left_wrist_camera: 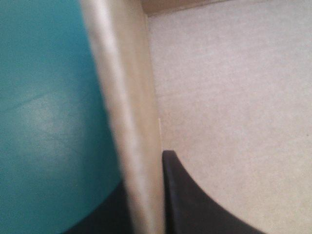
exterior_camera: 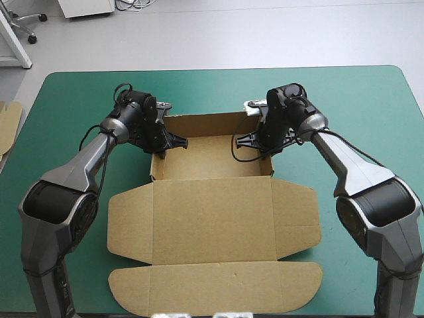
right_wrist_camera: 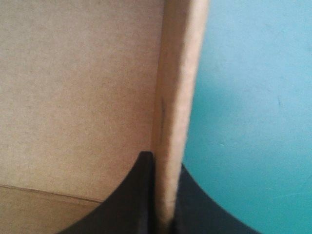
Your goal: Fold the box
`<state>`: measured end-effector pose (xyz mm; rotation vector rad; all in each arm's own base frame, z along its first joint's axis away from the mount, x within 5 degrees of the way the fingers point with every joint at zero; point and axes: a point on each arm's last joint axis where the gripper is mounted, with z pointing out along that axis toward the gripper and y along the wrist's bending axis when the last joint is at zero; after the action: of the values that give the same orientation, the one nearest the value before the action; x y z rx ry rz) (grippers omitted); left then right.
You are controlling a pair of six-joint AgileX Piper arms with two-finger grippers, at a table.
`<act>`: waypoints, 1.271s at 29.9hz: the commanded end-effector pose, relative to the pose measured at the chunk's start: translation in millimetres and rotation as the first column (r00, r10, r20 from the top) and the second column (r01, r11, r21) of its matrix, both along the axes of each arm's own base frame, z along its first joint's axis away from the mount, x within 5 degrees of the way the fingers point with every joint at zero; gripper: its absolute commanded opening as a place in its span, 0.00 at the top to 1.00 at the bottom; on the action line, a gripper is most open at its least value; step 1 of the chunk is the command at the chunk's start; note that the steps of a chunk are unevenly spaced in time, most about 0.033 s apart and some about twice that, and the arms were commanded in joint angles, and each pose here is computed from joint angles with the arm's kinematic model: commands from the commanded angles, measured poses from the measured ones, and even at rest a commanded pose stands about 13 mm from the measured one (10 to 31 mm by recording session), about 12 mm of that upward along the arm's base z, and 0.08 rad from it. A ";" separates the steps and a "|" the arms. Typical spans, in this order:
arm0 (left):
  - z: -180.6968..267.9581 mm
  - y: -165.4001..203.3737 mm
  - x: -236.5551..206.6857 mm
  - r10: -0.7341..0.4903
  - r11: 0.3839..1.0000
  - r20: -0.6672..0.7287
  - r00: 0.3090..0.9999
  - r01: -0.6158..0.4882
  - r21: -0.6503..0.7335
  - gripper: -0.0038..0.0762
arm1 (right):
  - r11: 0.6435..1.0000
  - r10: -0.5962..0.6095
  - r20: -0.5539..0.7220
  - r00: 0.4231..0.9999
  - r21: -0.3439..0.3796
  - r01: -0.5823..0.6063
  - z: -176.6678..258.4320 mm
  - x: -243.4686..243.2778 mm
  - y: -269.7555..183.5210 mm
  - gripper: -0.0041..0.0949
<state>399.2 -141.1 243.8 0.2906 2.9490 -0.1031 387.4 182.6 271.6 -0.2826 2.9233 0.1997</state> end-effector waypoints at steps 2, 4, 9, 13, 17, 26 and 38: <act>12.4 -3.2 -10.1 -0.051 0.999 -0.029 0.998 0.051 0.002 0.97 | 0.997 0.043 0.057 0.997 0.058 -0.046 28.1 -7.8 3.5 0.97; 12.4 -3.2 -10.1 -0.053 0.999 -0.029 0.998 0.053 0.002 0.97 | 0.997 0.043 0.056 0.998 0.061 -0.046 28.1 -7.9 3.7 0.97; 12.5 -3.1 -9.8 -0.060 0.998 -0.025 0.998 0.060 0.004 0.97 | 0.994 0.063 0.048 0.997 0.089 -0.067 28.6 -9.2 6.6 0.97; 13.4 -3.3 -9.2 -0.086 0.996 -0.012 0.996 0.086 0.006 0.96 | 0.992 0.091 0.055 0.994 0.082 -0.095 28.6 -9.2 6.6 0.97; 17.3 -3.2 -9.5 -0.089 0.996 0.007 0.996 0.089 0.001 0.80 | 0.989 0.120 0.067 0.990 0.072 -0.125 29.5 -8.9 6.4 0.95; 46.5 -2.6 -11.1 -0.087 0.996 0.100 0.991 0.090 -0.023 0.50 | 0.983 0.154 0.152 0.976 0.074 -0.166 51.4 -4.5 7.4 0.62; 55.4 -3.2 -8.3 -0.084 0.995 0.153 0.985 0.090 -0.033 0.43 | 0.988 0.149 0.181 0.972 0.005 -0.152 53.5 -1.2 1.5 0.36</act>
<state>397.1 -144.4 263.5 0.4172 2.8904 -0.1052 394.8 188.2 291.7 -0.4906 2.8042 0.2083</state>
